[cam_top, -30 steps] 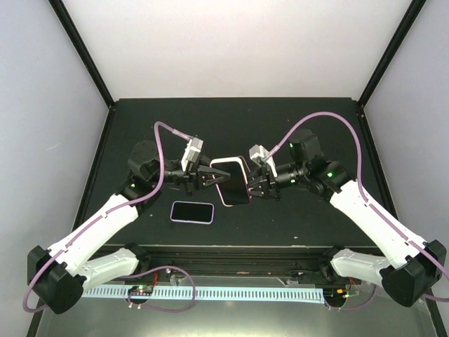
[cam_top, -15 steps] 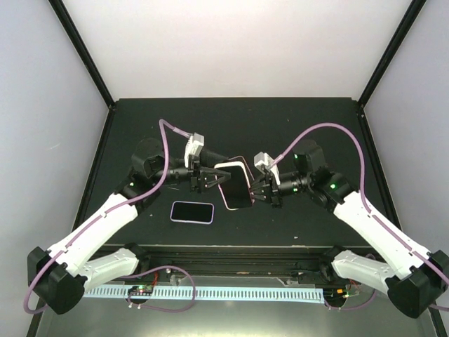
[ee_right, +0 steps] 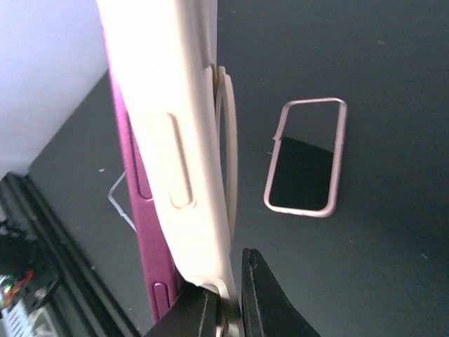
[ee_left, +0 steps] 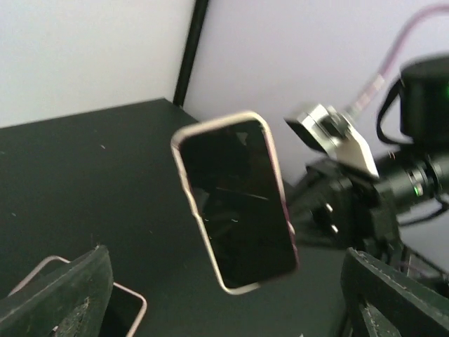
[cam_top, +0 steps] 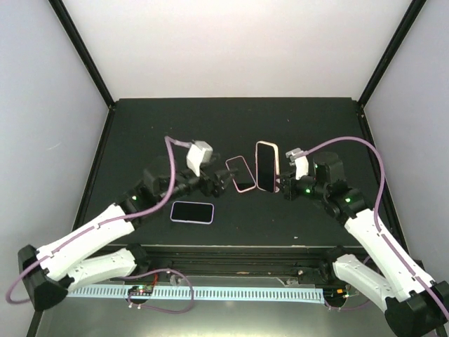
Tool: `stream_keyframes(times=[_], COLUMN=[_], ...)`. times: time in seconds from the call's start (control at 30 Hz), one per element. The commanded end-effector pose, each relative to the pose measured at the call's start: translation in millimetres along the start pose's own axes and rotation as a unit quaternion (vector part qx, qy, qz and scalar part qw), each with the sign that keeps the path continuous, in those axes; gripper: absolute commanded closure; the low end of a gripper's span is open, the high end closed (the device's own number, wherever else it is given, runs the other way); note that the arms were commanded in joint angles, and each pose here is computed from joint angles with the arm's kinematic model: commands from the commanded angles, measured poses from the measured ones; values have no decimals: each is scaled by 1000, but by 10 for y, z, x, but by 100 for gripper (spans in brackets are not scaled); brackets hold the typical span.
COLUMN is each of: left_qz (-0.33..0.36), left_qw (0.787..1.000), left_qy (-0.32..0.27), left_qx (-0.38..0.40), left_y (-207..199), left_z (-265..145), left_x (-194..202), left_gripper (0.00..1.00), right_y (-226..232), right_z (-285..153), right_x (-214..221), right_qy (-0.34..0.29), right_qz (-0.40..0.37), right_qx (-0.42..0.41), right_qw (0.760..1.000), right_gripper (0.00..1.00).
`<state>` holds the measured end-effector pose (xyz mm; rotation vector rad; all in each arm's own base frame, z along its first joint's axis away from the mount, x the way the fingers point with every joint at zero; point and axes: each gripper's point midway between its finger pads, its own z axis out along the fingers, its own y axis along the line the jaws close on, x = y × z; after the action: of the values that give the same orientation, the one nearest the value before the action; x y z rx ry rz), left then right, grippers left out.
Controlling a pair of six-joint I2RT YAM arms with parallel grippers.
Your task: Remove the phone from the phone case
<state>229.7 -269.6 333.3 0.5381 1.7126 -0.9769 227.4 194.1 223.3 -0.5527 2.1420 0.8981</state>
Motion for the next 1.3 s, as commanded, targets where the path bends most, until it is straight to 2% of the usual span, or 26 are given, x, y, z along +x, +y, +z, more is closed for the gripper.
stream_keyframes(times=[0.0,0.17,0.43,0.57,0.7,1.0,1.17,1.27], left_qz=[38,63,166,174,180,152,175,178], left_qw=[992,989,966,963,956,954,952,948], left_qy=[28,64,129,139,144,169,203,206], left_qx=[-120,-118,-149,-151,-180,-196,-149,-166], left_y=[62,-292,-564,-620,-545,-350,-457,-393], left_z=[69,249,590,763,842,1046,1271,1319], left_x=[343,816,1380,1468,1479,1766,1981,2032], left_gripper=[11,14,14,12,10,8,5,3], right_y=[-237,-312,-541,-854,-1104,-1082,-1073,-1026], right_z=[-168,-139,-112,50,204,383,532,635], right_x=[-45,135,234,463,523,783,947,1010], right_qy=[-27,-37,-41,24,79,127,173,198], right_qz=[57,86,146,196,267,297,314,330], right_qx=[82,85,121,163,171,137,111,80], right_qw=[995,992,981,967,945,937,927,919], right_gripper=[99,99,99,99,99,99,99,99])
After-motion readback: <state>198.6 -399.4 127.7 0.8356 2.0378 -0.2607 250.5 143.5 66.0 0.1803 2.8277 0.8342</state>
